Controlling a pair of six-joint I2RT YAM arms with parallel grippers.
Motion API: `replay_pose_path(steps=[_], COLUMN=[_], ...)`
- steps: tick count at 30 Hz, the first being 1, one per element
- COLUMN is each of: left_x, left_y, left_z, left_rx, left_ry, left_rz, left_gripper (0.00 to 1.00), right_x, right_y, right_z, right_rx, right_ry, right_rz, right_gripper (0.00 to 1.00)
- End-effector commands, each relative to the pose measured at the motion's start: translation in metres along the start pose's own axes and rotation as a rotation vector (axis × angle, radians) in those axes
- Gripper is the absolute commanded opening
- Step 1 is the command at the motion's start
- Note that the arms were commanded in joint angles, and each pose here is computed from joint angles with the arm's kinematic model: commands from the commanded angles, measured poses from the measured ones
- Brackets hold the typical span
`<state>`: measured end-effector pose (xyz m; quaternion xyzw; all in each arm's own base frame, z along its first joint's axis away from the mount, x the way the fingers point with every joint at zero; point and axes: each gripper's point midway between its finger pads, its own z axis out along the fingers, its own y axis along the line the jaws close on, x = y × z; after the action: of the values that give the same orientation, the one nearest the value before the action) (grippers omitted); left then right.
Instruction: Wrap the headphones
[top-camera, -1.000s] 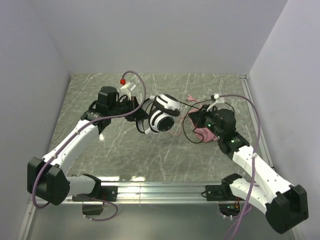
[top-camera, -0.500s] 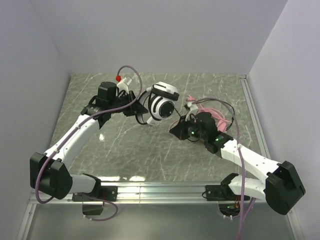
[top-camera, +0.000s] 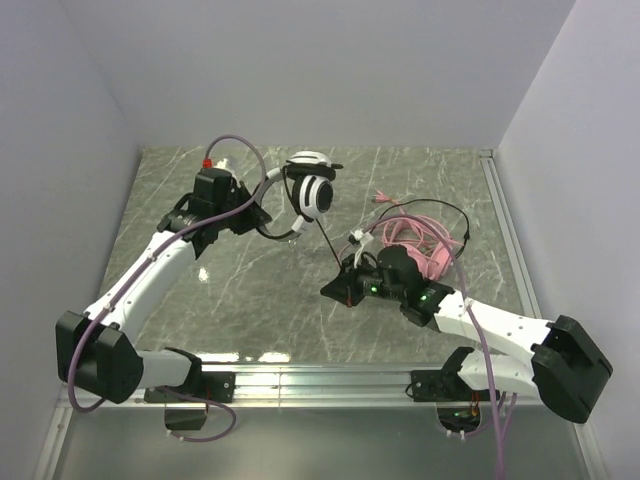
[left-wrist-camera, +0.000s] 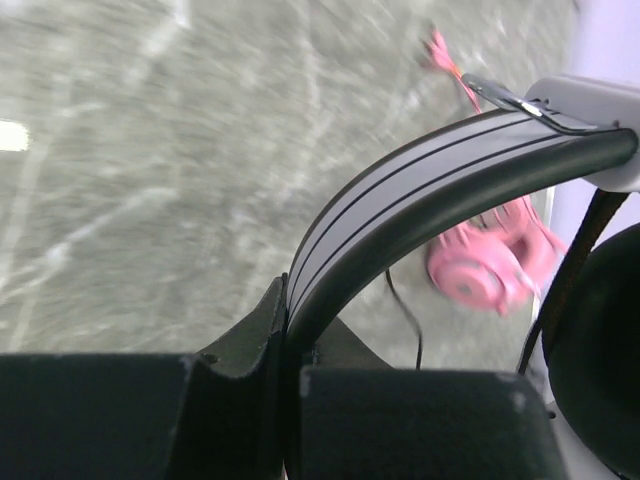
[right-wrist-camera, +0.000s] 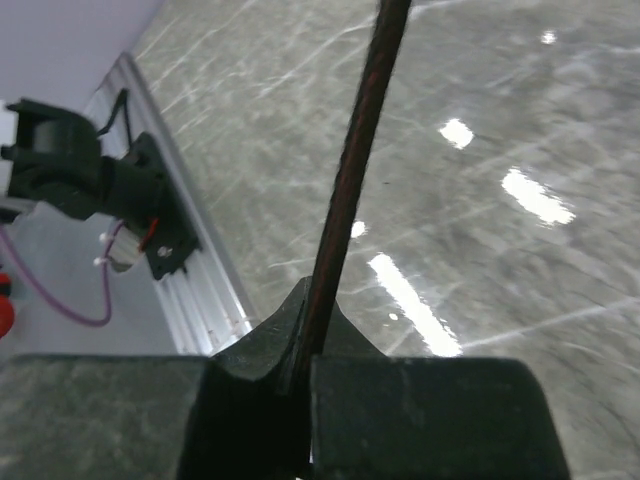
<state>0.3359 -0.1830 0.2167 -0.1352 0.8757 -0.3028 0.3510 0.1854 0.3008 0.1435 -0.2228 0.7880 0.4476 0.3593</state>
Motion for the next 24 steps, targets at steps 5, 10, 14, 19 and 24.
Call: replay_pose_path(steps=[5,10,14,19,24], left_x=[-0.078,-0.094,-0.096,-0.098,-0.106], left_y=[-0.006,0.019,0.031,0.044,0.073], left_z=[-0.048,-0.063,-0.062,-0.062,-0.07], left_rx=[-0.066,-0.192,-0.259,-0.329,-0.52], left_ry=[-0.395,-0.518,-0.526,-0.541,-0.597], left_rz=[-0.085,-0.116,-0.116,-0.1,-0.128], left_gripper=[0.0,0.0,0.0,0.0,0.0], right_x=[0.008,0.025,0.034,0.042,0.04], right_y=[0.036,0.053,0.06,0.067,0.083], right_z=[-0.005,-0.011,-0.018,-0.029,-0.045], right_rx=[-0.158,-0.214,-0.236,-0.258,-0.286], right_ry=[0.007,0.063,0.084,0.099,0.088], right_rz=[-0.073,-0.125,-0.146,-0.161,-0.191], right_gripper=[0.0,0.0,0.0,0.0,0.0])
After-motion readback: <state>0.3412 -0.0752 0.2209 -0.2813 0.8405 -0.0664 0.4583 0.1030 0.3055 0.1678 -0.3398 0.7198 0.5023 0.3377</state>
